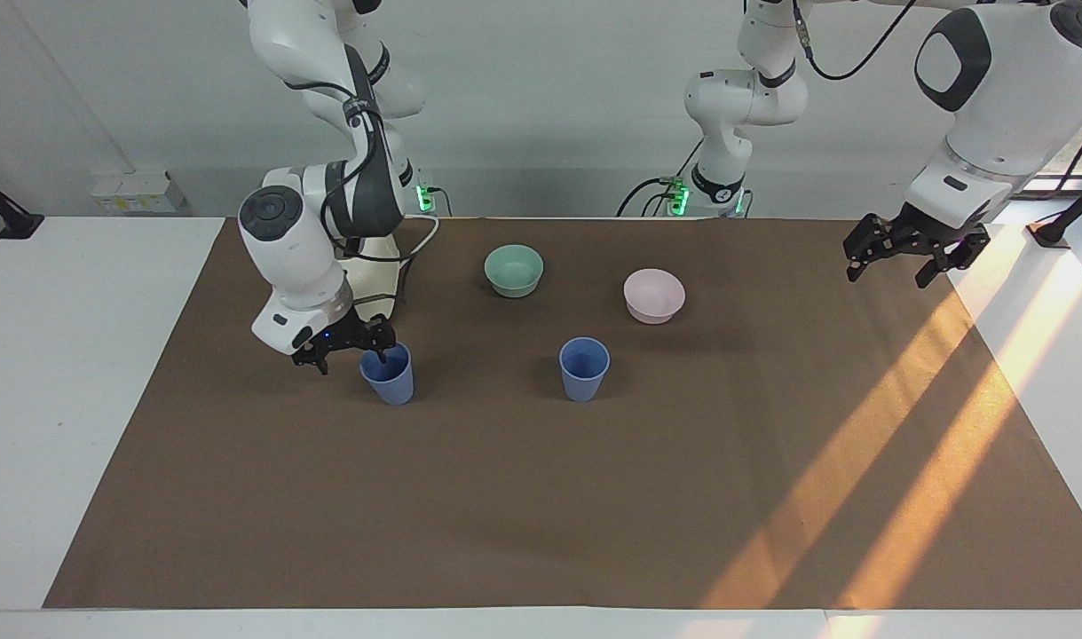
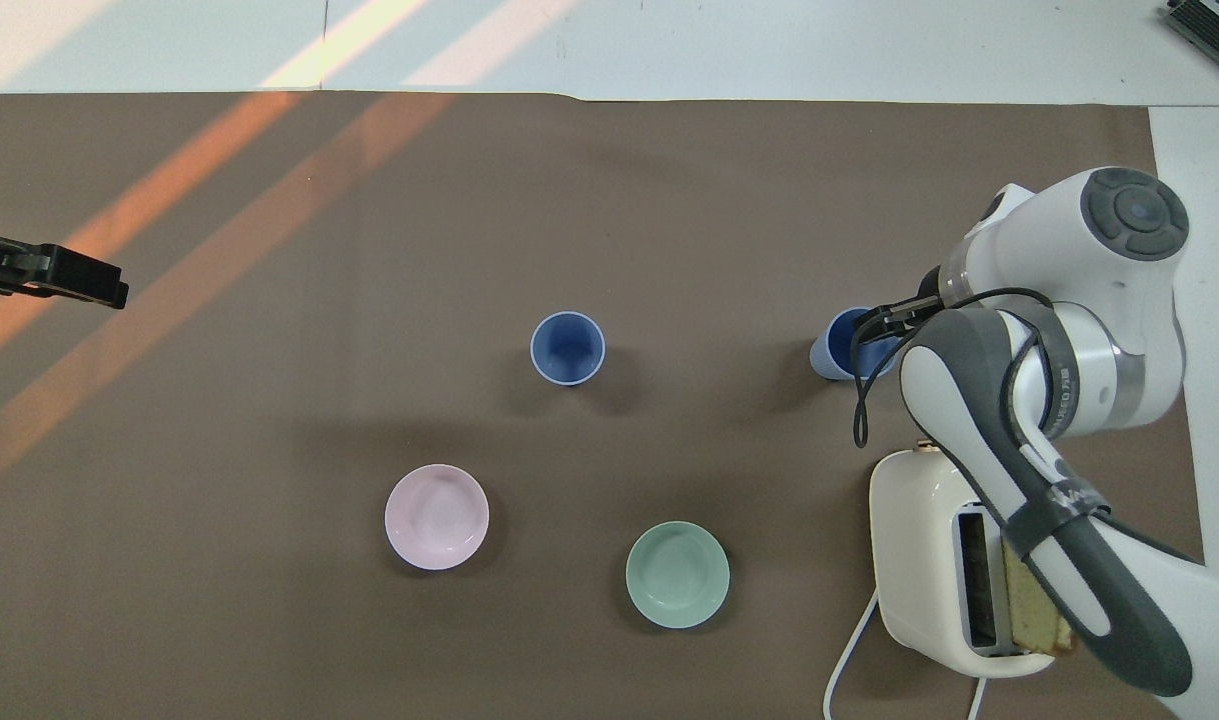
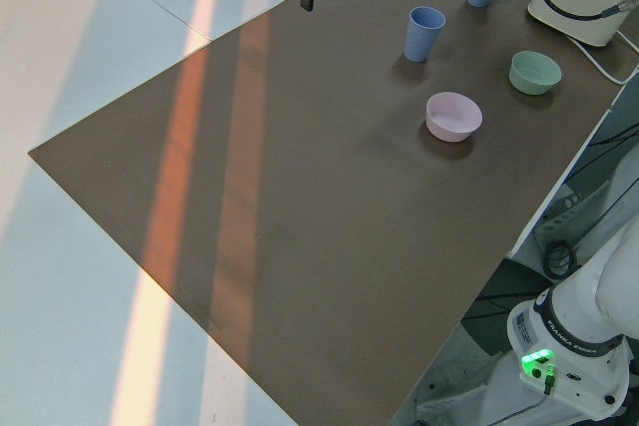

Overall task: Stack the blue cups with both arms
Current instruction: 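Grasp the other blue cup with the right gripper, then lift the blue cup and carry it over the center cup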

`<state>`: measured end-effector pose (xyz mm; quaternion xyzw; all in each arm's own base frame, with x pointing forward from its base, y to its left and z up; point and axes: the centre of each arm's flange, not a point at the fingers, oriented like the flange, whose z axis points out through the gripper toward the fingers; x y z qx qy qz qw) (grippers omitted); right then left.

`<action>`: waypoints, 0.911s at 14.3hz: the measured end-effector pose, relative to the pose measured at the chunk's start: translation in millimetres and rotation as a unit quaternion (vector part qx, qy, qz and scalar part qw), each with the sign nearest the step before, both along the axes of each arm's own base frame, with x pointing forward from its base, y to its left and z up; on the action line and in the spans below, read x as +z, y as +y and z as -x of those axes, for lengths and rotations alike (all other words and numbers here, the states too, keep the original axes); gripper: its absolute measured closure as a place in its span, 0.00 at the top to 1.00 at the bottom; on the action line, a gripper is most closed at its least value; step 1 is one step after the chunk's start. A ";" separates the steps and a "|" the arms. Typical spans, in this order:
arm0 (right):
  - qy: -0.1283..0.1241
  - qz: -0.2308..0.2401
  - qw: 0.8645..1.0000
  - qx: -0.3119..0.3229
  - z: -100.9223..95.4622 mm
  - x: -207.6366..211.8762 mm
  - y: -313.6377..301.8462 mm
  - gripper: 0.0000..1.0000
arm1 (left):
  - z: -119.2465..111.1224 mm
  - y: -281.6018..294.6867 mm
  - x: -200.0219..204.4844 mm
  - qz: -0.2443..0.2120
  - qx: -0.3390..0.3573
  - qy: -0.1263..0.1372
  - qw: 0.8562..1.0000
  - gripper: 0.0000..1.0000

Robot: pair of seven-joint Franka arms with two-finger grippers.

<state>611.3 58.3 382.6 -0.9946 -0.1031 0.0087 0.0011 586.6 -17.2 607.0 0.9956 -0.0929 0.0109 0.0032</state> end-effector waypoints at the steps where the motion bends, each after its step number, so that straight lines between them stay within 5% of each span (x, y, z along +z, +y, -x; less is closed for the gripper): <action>1: 0.002 0.000 1.000 0.000 -1.1 -7.2 0.1 1.00 | 0.2 0.1 1.6 0.000 0.000 -0.001 1.000 1.00; 3: 0.001 0.000 1.000 0.000 -2.2 -12.8 0.3 0.93 | 0.3 0.1 2.8 0.000 -0.001 -0.001 1.000 1.00; 11: 0.001 -0.003 1.000 0.013 -2.8 -14.1 15.8 0.05 | 0.5 1.6 3.2 0.000 -0.005 -0.002 1.000 1.00; 13: 0.000 -0.006 1.000 0.014 -8.4 3.3 30.1 0.05 | 0.5 2.1 3.2 0.000 -0.004 -0.002 1.000 1.00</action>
